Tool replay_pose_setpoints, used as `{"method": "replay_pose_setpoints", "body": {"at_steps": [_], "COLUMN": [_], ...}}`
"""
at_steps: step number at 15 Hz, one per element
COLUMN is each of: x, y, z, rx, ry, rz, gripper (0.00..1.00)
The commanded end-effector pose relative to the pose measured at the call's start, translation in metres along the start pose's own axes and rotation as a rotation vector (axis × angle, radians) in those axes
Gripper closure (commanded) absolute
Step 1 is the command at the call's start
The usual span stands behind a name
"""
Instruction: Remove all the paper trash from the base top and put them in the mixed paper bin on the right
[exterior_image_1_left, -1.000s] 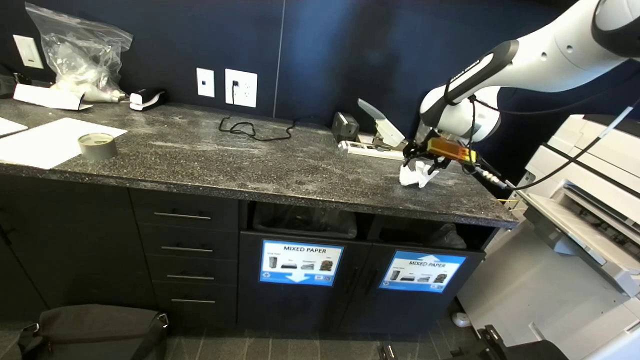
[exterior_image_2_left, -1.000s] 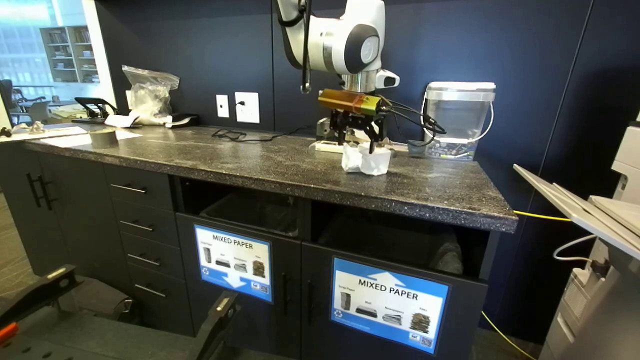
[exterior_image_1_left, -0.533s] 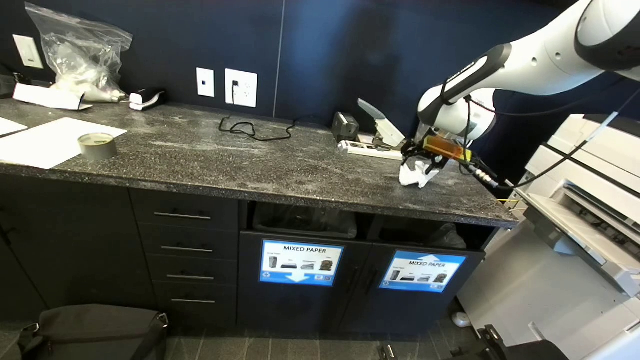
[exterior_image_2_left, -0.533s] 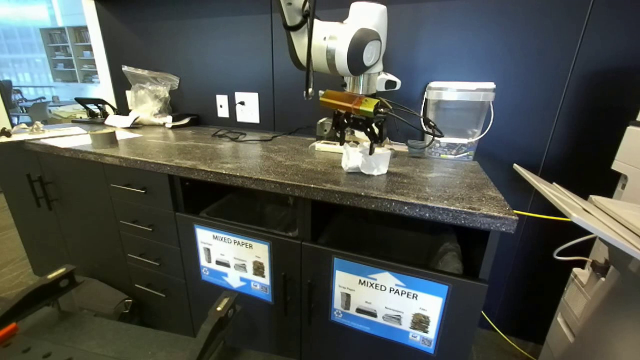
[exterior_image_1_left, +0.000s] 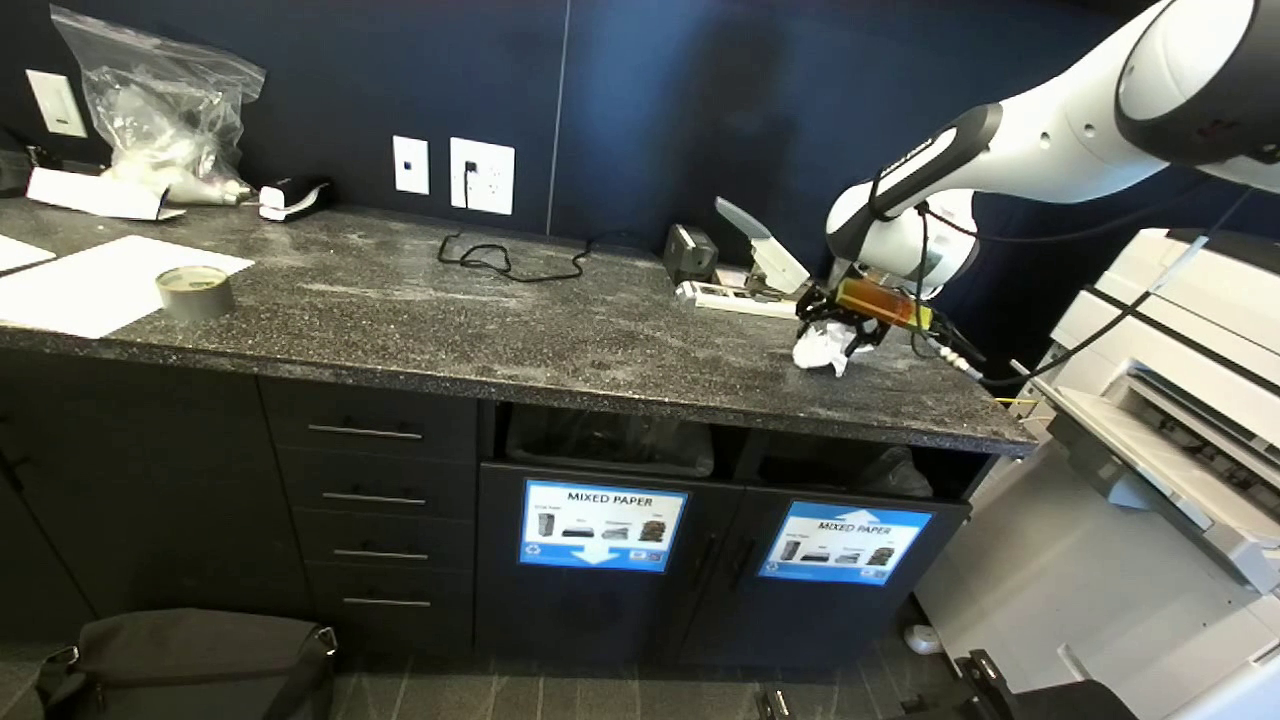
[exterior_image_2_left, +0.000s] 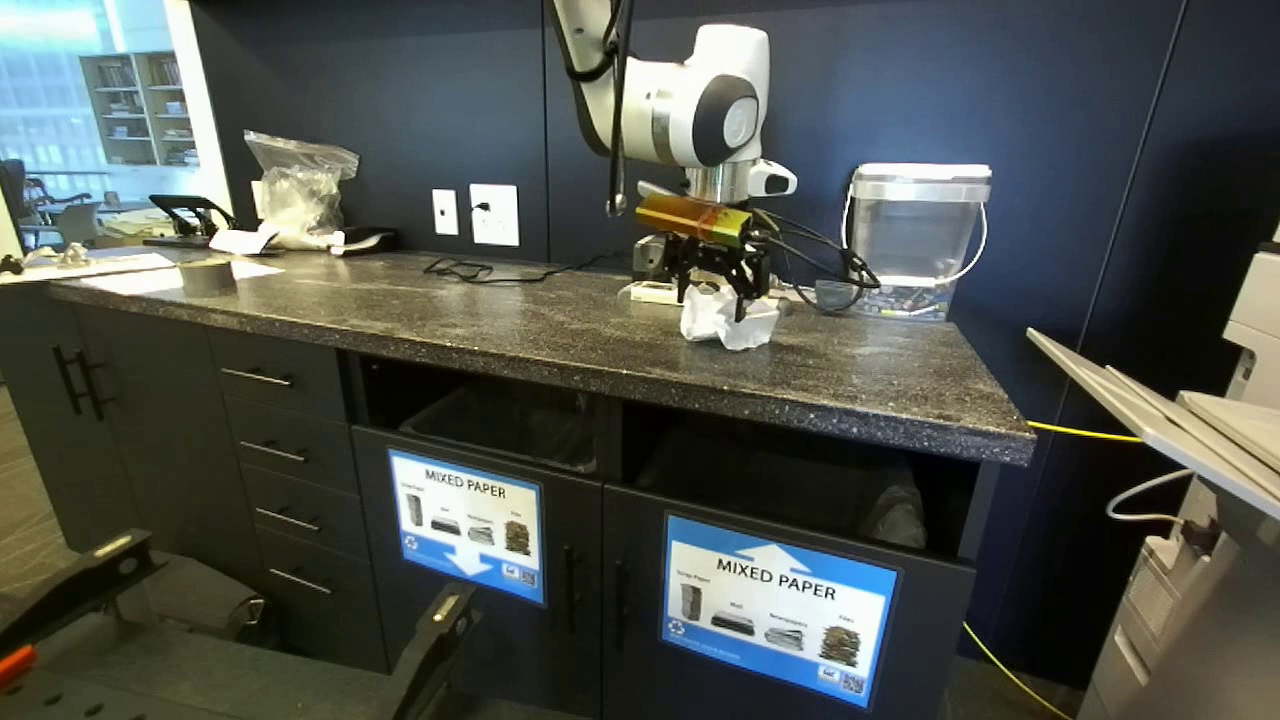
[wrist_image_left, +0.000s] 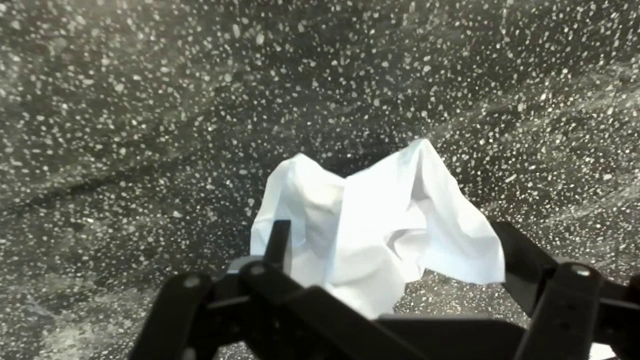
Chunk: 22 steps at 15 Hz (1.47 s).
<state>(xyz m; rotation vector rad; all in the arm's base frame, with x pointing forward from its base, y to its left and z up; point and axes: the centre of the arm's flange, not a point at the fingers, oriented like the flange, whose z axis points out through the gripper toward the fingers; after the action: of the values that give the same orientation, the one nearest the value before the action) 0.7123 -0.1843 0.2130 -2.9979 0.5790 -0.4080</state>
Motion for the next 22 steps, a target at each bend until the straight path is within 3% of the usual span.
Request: {"method": "replay_pose_setpoints", "body": {"at_steps": [1, 8, 9, 10, 11, 17, 20, 22], "x": [0.012, 0.015, 0.016, 0.015, 0.015, 0.017, 0.014, 0.013], "y": [-0.009, -0.017, -0.017, -0.02, -0.02, -0.024, -0.023, -0.02], "z": [0.009, 0.023, 0.025, 0.027, 0.028, 0.029, 0.031, 0.031], "rx": [-0.01, -0.026, -0.027, -0.03, -0.034, -0.046, -0.05, -0.05], "ry": [0.006, 0.012, 0.016, 0.018, 0.022, 0.033, 0.026, 0.016], "rz": [0.018, 0.017, 0.013, 0.005, -0.002, -0.027, -0.044, -0.052], "gripper": [0.0, 0.0, 0.25, 0.25, 0.32, 0.78, 0.87, 0.84]}}
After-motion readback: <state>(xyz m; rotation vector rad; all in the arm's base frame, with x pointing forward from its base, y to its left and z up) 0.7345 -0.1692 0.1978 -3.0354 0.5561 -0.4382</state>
